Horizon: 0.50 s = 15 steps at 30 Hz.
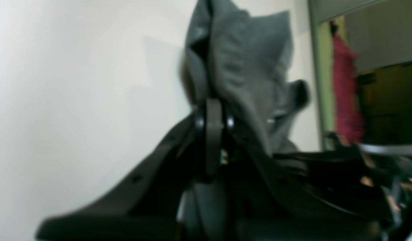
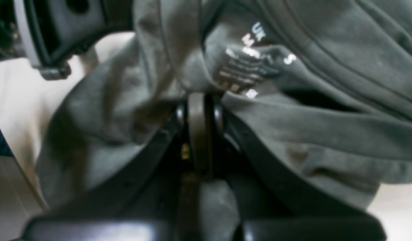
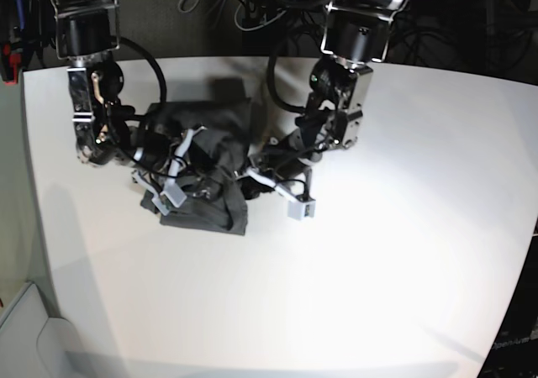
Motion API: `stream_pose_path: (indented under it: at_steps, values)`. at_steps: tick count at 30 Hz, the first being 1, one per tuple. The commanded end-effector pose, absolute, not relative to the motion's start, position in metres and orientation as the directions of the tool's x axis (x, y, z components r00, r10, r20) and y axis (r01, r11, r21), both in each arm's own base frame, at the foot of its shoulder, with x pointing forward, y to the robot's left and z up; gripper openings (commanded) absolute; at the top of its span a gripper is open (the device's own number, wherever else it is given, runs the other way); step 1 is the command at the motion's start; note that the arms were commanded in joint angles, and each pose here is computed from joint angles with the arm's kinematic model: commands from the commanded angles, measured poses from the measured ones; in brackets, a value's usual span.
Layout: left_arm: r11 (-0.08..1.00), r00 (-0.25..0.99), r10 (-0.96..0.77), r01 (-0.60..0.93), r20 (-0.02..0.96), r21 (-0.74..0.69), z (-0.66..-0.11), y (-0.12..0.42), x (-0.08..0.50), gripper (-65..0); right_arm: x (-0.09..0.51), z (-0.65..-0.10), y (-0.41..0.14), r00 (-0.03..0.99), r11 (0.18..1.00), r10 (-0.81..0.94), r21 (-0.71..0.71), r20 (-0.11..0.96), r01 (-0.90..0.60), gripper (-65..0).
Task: Layout the t-shirt on the table in an organized manner, then fold the t-shirt properly
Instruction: 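Grasp the bundle corners with both grippers, then tuck and flatten the bundle edges with both grippers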
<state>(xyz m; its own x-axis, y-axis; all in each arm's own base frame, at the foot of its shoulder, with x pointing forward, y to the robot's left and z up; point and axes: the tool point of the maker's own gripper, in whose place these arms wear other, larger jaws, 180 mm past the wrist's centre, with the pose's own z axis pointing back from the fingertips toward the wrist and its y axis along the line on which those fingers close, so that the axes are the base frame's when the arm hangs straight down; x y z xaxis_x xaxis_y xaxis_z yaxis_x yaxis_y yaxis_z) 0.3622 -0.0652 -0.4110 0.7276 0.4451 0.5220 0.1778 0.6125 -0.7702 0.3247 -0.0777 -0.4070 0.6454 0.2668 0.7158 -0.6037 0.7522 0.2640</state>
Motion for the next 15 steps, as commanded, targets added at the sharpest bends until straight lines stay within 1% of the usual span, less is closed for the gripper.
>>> stream_pose_path:
  at_steps: [1, 5, 10, 13, 15]
  values:
    - [0.574, 0.745, 0.443, 0.193, 0.5, -0.796, -0.404, -0.079, 0.359, -64.7, 0.332, -0.397, -0.077, 0.621, 0.747, 0.264, 0.25, 0.738, -0.615, -62.6]
    - [0.535, 0.753, 0.446, 0.21, 0.485, -0.819, -0.394, -0.093, 0.36, -64.7, 0.334, -0.396, -0.078, 0.619, 0.748, 0.265, 0.247, 0.739, -0.616, -62.5]
    - [0.487, 0.784, 0.446, 0.191, 0.431, -0.852, -0.39, -0.1, 0.356, -64.7, 0.334, -0.396, -0.078, 0.62, 0.748, 0.265, 0.248, 0.738, -0.615, -62.5]
    - [0.482, 0.785, 0.448, 0.192, 0.429, -0.855, -0.388, -0.099, 0.356, -64.7, 0.332, -0.403, -0.08, 0.639, 0.752, 0.26, 0.262, 0.724, -0.604, -62.5]
    - [0.5, 0.778, 0.446, 0.194, 0.443, -0.844, -0.391, -0.088, 0.359, -64.7, 0.331, -0.406, -0.081, 0.647, 0.754, 0.259, 0.268, 0.717, -0.599, -62.5]
